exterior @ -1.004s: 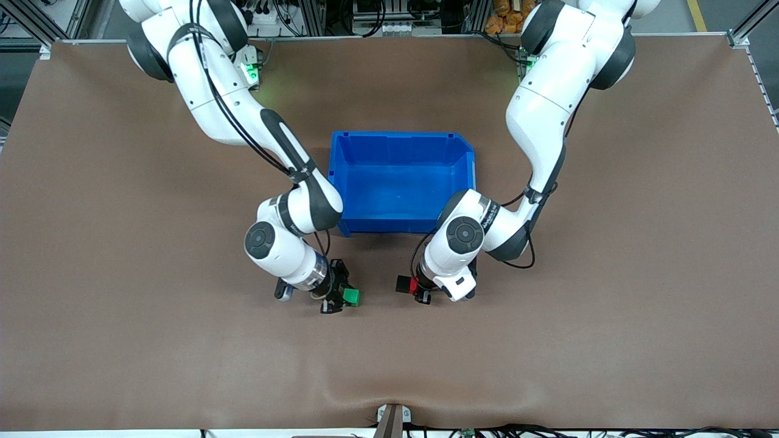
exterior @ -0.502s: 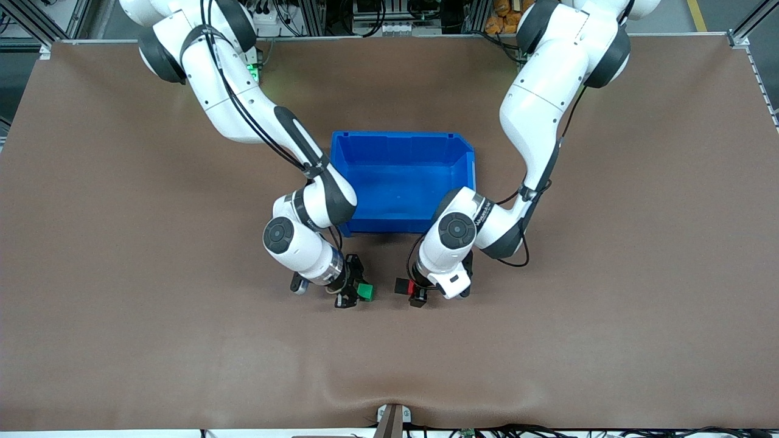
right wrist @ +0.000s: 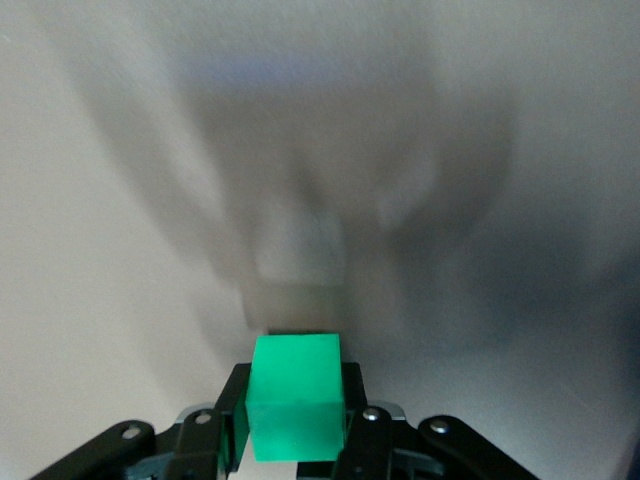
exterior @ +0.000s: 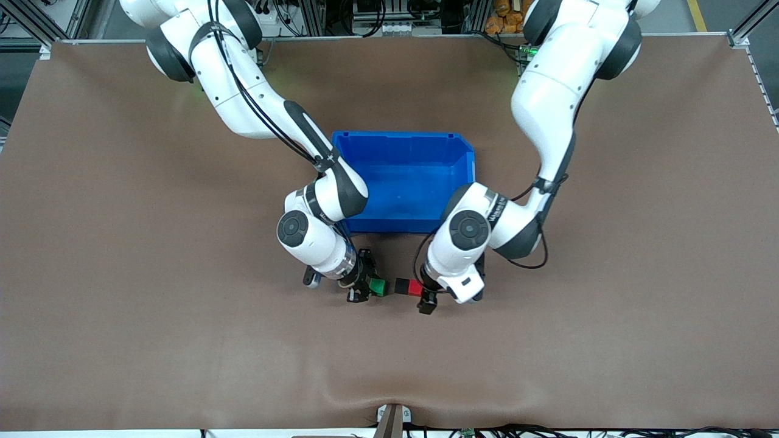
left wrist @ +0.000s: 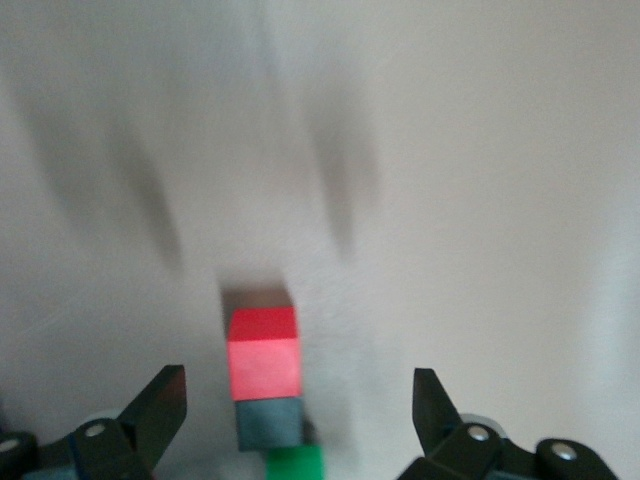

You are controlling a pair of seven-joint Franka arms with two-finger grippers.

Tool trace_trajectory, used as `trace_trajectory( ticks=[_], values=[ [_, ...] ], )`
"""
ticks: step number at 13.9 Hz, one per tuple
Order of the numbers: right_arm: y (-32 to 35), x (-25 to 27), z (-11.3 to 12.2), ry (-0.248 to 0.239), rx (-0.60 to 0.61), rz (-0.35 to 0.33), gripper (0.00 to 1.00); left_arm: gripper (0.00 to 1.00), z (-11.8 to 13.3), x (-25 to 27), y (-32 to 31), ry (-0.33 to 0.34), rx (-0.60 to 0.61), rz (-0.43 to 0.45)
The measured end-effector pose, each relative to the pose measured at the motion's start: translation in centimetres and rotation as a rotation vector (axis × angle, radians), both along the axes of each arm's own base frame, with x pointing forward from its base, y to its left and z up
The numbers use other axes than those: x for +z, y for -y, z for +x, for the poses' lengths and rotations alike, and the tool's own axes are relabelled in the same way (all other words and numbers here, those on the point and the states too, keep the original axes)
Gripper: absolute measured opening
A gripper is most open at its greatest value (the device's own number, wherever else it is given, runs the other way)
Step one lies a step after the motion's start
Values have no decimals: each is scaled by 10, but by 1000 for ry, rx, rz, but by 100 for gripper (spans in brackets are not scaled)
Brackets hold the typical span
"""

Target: Attach green and red cubes to black cube

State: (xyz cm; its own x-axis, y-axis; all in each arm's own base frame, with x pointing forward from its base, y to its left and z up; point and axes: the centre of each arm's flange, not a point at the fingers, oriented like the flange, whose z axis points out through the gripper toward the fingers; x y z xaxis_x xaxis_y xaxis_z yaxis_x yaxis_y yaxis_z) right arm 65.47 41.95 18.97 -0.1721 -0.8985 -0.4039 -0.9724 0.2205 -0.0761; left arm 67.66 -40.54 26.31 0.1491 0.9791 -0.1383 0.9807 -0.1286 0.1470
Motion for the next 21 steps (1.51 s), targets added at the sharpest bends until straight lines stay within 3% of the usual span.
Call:
trace_trajectory(
  ticks=[4,8,11,14,17,21],
  values=[
    [-16,-7,-5,6,-1,6,40,100,42,65,-84,37,60,-2],
    [-18,-8,-5,18,-3,9,41,100,62,80,-157,20,-34,44],
    [-13,-14,-3,29,8,-11,66,100,69,110,-207,27,-146,74],
    [-7,-11,3,57,18,-33,97,100,62,146,-250,39,-296,107],
    [8,9,22,113,29,-62,100,100,43,169,-264,51,-418,131],
    [52,33,46,73,85,-113,100,100,11,201,-268,68,-555,162]
  ],
)
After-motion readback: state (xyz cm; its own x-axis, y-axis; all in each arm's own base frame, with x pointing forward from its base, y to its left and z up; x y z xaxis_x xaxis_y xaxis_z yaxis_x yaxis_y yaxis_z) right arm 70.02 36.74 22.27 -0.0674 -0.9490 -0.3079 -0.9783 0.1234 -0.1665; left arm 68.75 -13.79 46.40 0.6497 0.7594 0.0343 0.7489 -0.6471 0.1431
